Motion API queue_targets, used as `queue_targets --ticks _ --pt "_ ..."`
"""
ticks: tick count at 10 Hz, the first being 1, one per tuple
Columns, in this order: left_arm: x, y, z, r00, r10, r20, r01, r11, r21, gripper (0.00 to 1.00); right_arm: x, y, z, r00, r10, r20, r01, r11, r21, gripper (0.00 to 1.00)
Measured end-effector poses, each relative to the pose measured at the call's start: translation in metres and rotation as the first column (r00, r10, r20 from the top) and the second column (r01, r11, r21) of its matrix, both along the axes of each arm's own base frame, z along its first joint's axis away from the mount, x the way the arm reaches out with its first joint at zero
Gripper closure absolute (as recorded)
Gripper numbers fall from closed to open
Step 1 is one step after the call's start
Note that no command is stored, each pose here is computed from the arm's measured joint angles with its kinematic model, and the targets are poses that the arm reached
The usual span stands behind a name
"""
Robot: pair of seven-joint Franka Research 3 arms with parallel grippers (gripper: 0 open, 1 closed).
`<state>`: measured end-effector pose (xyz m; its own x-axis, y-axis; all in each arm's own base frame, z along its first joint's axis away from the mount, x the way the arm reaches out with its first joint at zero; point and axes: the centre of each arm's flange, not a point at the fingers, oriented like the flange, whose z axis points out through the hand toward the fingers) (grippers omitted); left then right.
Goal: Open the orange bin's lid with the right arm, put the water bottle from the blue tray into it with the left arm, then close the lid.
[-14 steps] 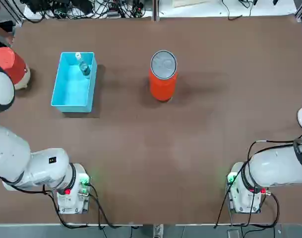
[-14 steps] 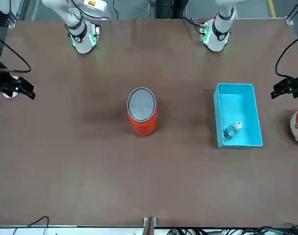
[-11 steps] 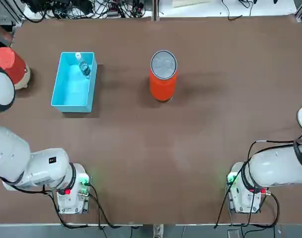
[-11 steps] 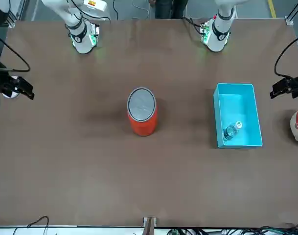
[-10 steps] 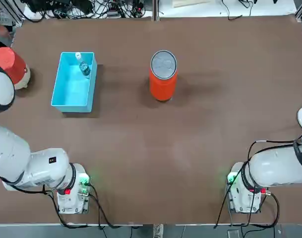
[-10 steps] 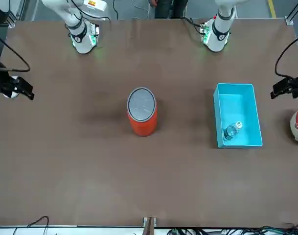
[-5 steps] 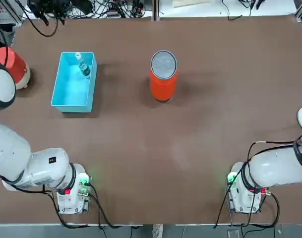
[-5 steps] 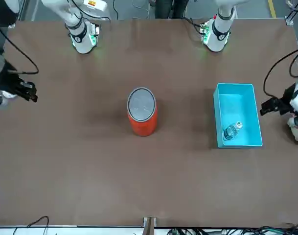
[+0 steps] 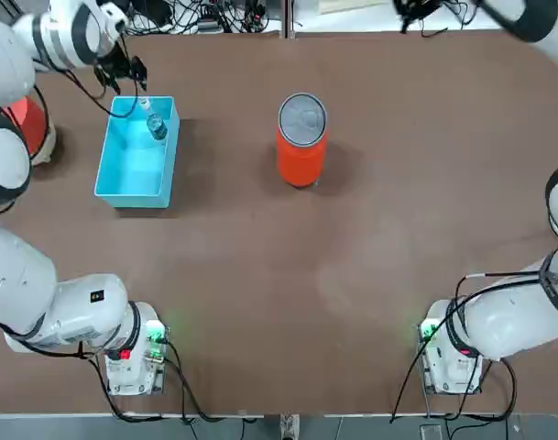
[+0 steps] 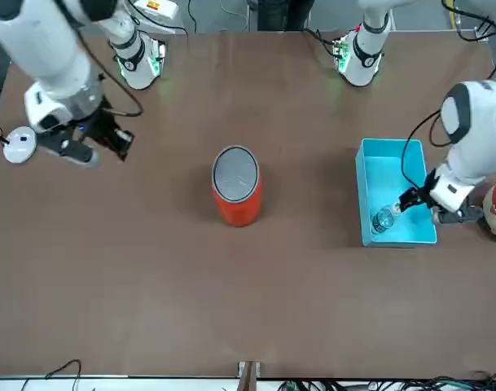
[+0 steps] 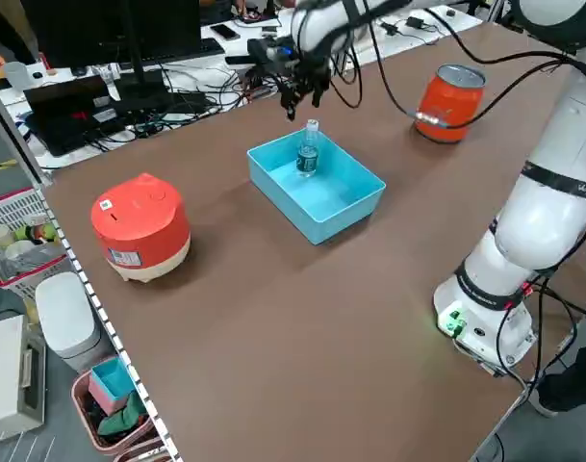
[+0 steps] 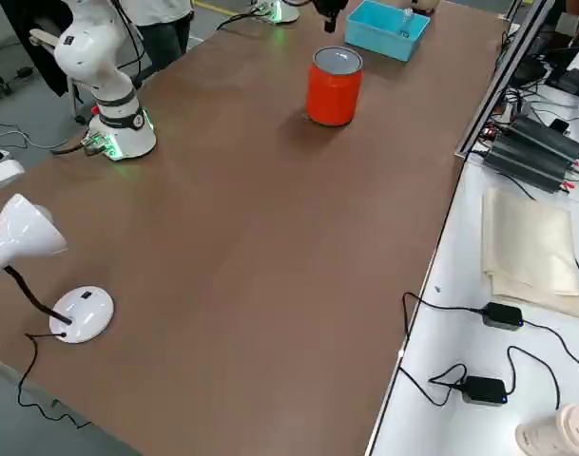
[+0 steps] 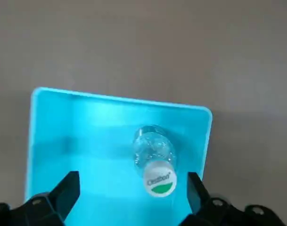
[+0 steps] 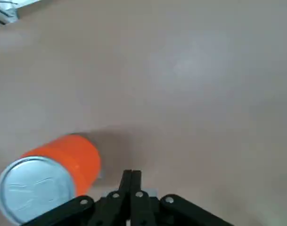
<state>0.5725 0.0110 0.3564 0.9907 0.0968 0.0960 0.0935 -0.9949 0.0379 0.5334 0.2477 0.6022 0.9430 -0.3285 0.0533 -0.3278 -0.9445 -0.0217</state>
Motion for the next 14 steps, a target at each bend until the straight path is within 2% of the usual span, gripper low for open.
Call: queue_targets --ticks 3,5,7,8,10,12,14 --pt "-0.006 -0.01 -0.023 1.0 0.004 0.004 -0.004 1.0 -0.005 0.03 -0.02 0.081 -0.026 0.998 -0.061 -0.011 0.061 0.995 0.084 0.96" --pt "-0.007 -0.013 -0.024 1.0 0.002 0.001 -0.002 1.0 -0.006 0.14 -0.03 0.13 -0.056 0.997 -0.075 -0.013 0.076 0.991 0.108 0.96" --pt "-0.008 -0.013 -0.032 1.0 0.002 -0.014 -0.002 1.0 -0.008 0.46 -0.039 0.184 -0.105 0.995 -0.103 -0.016 0.104 0.987 0.119 0.96" --pt "-0.007 -0.013 -0.035 1.0 0.002 -0.018 -0.002 1.0 -0.009 0.56 -0.041 0.202 -0.128 0.993 -0.117 -0.017 0.118 0.985 0.123 0.96" --pt "-0.005 -0.012 -0.032 1.0 0.003 -0.01 -0.003 1.0 -0.008 0.63 -0.04 0.221 -0.161 0.991 -0.135 -0.003 0.134 0.983 0.122 0.96" --pt "-0.001 -0.009 -0.015 1.0 0.007 -0.005 -0.007 1.0 -0.005 0.63 -0.036 0.226 -0.178 0.989 -0.144 0.015 0.142 0.983 0.116 0.96" --pt "0.006 -0.005 0.039 0.998 0.011 -0.057 -0.011 1.0 0.002 0.63 -0.03 0.229 -0.192 0.988 -0.153 0.036 0.148 0.982 0.115 0.96"
